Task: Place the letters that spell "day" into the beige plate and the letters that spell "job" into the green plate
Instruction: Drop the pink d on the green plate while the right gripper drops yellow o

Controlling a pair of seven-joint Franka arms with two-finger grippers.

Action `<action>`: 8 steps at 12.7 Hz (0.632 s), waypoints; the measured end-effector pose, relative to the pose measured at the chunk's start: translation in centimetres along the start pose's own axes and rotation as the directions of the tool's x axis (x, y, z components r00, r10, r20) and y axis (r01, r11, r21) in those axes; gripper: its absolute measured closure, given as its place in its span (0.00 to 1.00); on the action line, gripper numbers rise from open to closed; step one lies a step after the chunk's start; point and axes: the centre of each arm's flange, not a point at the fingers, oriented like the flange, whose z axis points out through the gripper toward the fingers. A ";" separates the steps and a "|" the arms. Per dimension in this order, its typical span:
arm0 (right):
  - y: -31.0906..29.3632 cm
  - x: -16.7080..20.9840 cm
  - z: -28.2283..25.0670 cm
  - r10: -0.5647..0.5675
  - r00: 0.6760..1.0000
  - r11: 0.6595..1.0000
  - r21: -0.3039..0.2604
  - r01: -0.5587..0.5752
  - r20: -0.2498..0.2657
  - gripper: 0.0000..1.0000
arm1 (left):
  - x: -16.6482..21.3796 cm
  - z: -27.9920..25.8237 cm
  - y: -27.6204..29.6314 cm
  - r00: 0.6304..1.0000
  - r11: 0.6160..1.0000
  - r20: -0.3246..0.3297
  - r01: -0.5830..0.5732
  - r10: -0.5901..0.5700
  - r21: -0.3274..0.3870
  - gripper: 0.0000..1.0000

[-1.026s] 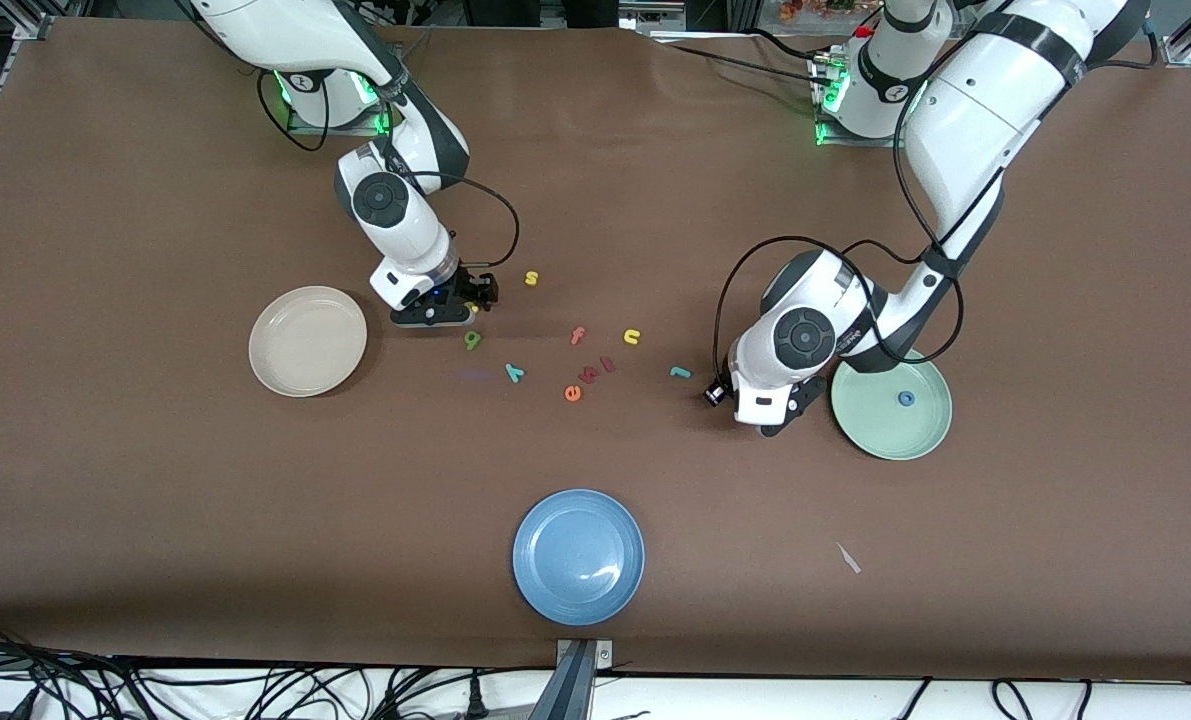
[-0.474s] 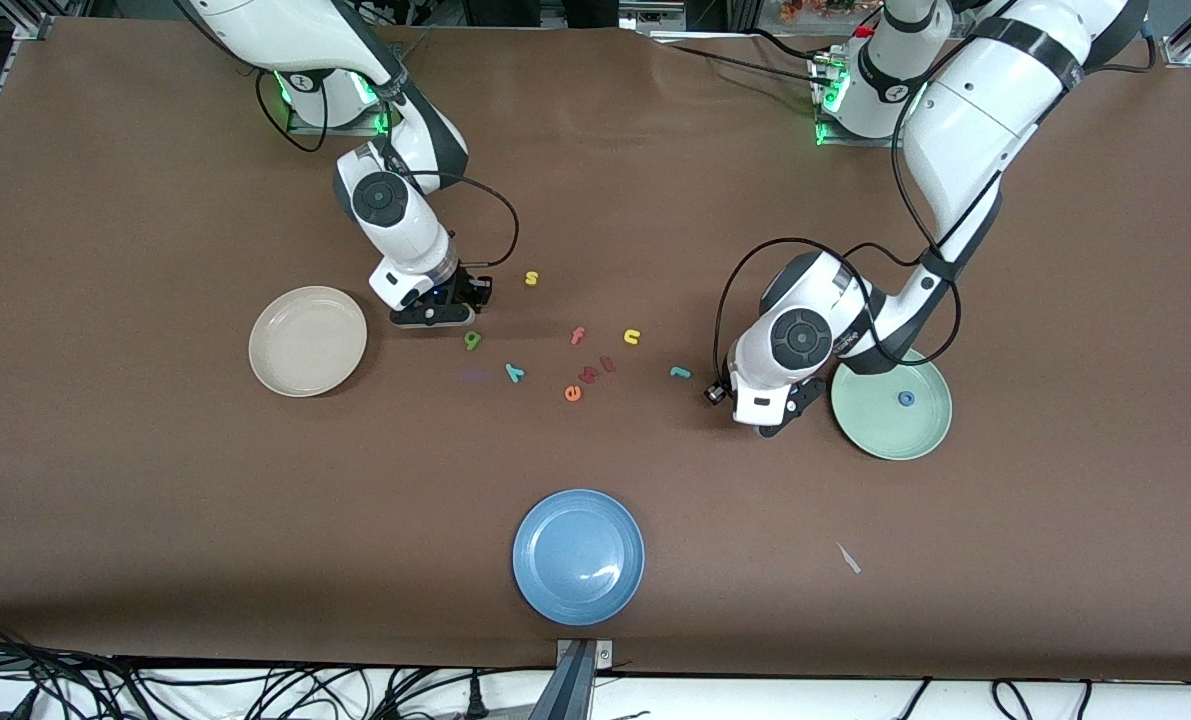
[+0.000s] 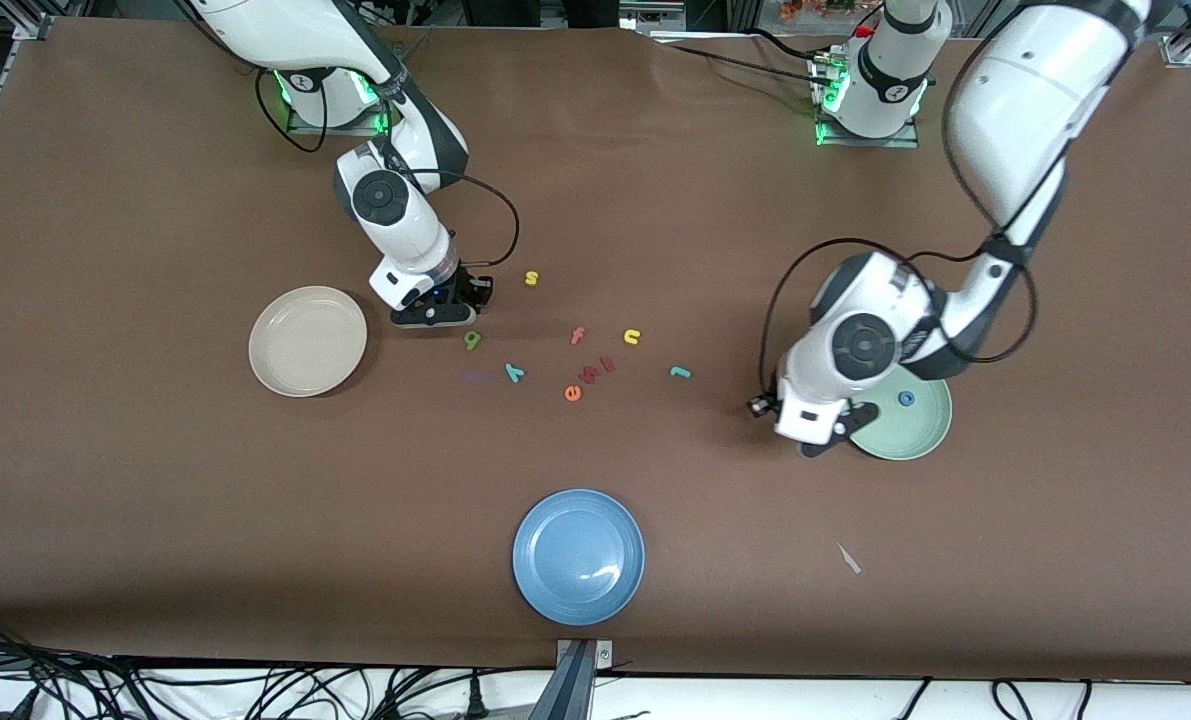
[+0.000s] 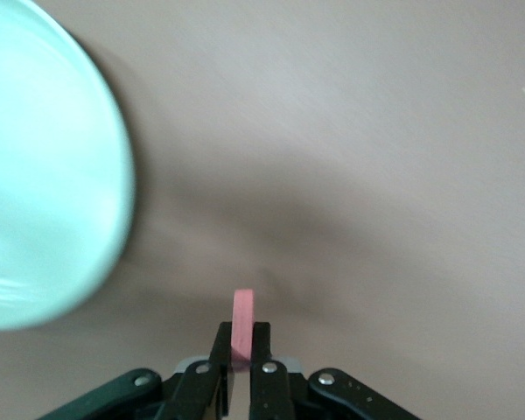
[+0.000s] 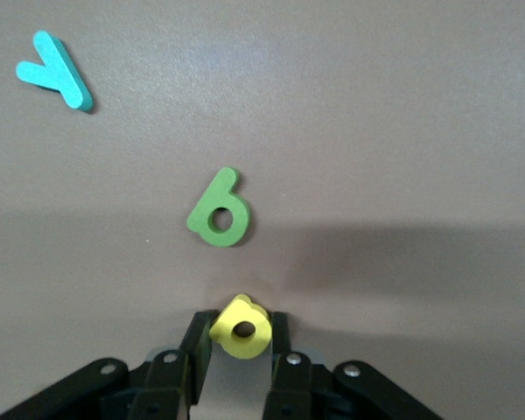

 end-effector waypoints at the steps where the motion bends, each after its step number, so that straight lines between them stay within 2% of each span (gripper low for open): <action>1: 0.2 0.3 -0.5 -0.002 1.000 1.000 -0.004 0.002 0.000 0.69 | 1.5 -0.8 -2.3 0.999 0.999 0.019 -0.047 0.047 0.015 0.93; 4: 3.9 2.7 -4.2 -0.059 0.998 0.998 -0.034 0.059 0.016 0.69 | 5.0 -0.5 -8.4 0.979 0.981 0.096 -0.187 0.183 0.042 0.93; 7: 11.7 5.7 -8.2 -0.158 0.987 0.986 -0.054 0.159 0.030 0.69 | 6.6 1.0 -12.1 0.960 0.967 0.135 -0.252 0.246 0.031 0.93; 8: 14.9 6.5 -8.9 -0.191 0.981 0.980 -0.057 0.193 0.035 0.69 | 6.8 1.2 -12.7 0.957 0.965 0.140 -0.259 0.253 0.029 0.86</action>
